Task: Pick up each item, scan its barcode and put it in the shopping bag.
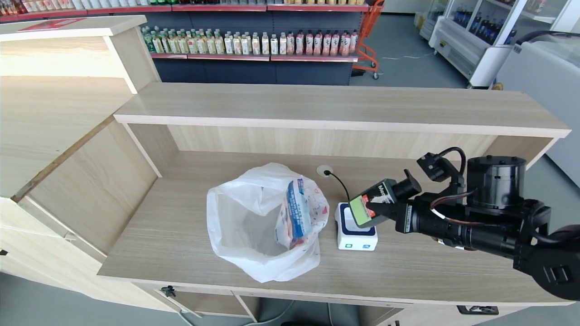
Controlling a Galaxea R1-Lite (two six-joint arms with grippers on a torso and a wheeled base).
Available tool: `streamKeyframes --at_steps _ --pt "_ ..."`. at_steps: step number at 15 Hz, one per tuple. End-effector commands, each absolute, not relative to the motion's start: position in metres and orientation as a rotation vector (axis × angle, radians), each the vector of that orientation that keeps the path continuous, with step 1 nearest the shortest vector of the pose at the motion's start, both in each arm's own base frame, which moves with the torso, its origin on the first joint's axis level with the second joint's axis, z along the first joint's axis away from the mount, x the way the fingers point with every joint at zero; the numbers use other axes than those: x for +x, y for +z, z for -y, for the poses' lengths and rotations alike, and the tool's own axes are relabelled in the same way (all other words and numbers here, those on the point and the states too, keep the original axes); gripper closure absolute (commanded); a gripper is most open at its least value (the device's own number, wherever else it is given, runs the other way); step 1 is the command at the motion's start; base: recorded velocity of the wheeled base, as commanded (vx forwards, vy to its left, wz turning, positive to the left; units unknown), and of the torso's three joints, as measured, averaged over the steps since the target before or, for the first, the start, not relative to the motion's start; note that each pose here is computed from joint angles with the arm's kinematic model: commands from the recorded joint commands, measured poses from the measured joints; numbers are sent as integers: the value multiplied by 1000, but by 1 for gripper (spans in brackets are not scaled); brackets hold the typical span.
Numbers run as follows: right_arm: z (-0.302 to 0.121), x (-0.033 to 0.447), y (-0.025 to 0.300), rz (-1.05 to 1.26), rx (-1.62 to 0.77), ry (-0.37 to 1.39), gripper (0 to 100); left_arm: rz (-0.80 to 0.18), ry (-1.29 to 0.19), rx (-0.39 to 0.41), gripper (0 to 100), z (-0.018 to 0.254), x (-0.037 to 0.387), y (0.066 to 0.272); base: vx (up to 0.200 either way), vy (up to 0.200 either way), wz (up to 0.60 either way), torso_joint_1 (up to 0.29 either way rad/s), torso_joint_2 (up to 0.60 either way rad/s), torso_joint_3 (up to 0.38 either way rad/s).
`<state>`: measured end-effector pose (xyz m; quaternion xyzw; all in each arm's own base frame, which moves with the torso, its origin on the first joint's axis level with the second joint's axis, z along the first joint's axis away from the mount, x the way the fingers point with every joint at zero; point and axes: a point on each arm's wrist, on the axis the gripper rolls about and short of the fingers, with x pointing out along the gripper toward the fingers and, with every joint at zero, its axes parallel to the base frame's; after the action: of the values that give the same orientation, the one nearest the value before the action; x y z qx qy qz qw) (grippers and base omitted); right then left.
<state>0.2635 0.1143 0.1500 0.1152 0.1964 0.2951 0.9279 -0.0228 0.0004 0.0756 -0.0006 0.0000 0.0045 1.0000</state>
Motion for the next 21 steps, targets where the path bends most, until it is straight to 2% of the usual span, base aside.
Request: streamKeyframes --at_steps 1,11,15,21 --pt "-115 258 157 -381 234 621 100 0 9 0 0 0 -23 75 200 200 0 -2 -7 2" --pt "-143 322 88 -511 93 573 100 0 9 0 0 0 -23 75 0 0 0 0 0 0" --pt "-151 340 73 -450 49 603 100 0 9 0 0 0 -23 75 0 0 0 0 0 0" --pt "-176 344 69 -419 44 677 100 0 9 0 0 0 -23 75 0 0 0 0 0 0"
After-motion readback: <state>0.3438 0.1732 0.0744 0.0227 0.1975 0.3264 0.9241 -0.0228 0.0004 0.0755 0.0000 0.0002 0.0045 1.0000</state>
